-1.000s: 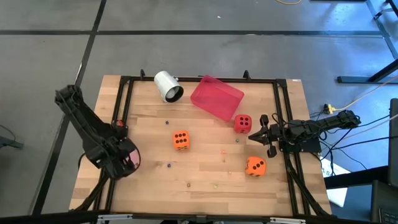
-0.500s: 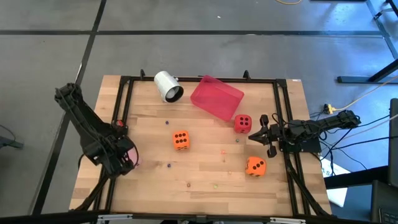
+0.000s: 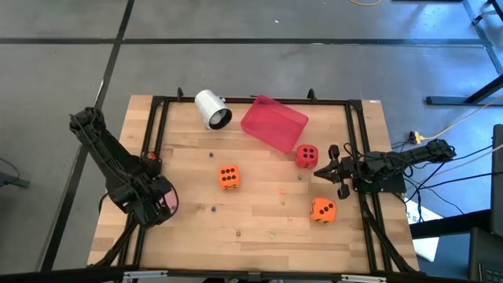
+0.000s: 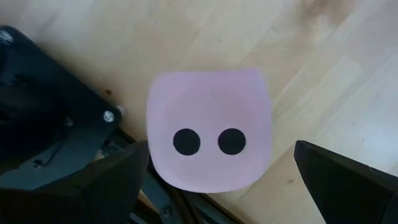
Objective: Pick & Place Dice
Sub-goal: Put the big pink die into the red bin
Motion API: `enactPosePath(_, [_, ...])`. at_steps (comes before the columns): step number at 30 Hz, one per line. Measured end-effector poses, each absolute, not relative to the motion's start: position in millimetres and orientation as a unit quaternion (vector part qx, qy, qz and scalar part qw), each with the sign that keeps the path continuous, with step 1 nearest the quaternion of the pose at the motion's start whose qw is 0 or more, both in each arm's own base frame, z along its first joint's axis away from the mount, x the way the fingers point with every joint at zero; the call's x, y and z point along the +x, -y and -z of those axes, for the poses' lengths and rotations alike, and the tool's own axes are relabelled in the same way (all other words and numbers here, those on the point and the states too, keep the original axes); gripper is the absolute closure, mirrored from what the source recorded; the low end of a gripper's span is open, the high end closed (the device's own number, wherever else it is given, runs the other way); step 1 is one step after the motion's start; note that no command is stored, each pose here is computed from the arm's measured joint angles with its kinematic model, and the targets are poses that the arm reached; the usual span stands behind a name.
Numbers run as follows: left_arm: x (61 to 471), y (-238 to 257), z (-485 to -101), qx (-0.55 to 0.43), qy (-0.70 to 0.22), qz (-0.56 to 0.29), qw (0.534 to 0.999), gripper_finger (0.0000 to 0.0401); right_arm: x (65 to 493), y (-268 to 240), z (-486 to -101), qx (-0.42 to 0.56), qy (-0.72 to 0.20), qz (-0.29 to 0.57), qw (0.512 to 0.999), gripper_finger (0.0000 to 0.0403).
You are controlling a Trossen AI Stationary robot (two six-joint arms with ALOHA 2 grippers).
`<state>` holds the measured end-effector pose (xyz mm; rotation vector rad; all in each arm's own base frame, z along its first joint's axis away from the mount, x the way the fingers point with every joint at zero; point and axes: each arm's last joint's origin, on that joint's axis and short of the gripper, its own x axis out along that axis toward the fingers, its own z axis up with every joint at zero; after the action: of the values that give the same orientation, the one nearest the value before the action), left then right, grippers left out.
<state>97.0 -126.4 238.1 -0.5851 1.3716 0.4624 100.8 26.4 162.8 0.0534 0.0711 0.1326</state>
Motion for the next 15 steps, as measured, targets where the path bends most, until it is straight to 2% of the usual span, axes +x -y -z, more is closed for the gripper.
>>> enactPosePath(5, [94.8, 124.1, -224.9, -0.265, -0.623, -0.203, 0.707, 0.0001, 100.8, -26.4, -162.8, 0.027, -0.035, -0.066, 0.997, 0.0378])
enactPosePath(15, [94.2, 123.4, -225.1, -0.269, -0.623, -0.204, 0.706, 0.0001, 100.8, -26.4, -162.8, 0.027, -0.036, -0.066, 0.997, 0.0378])
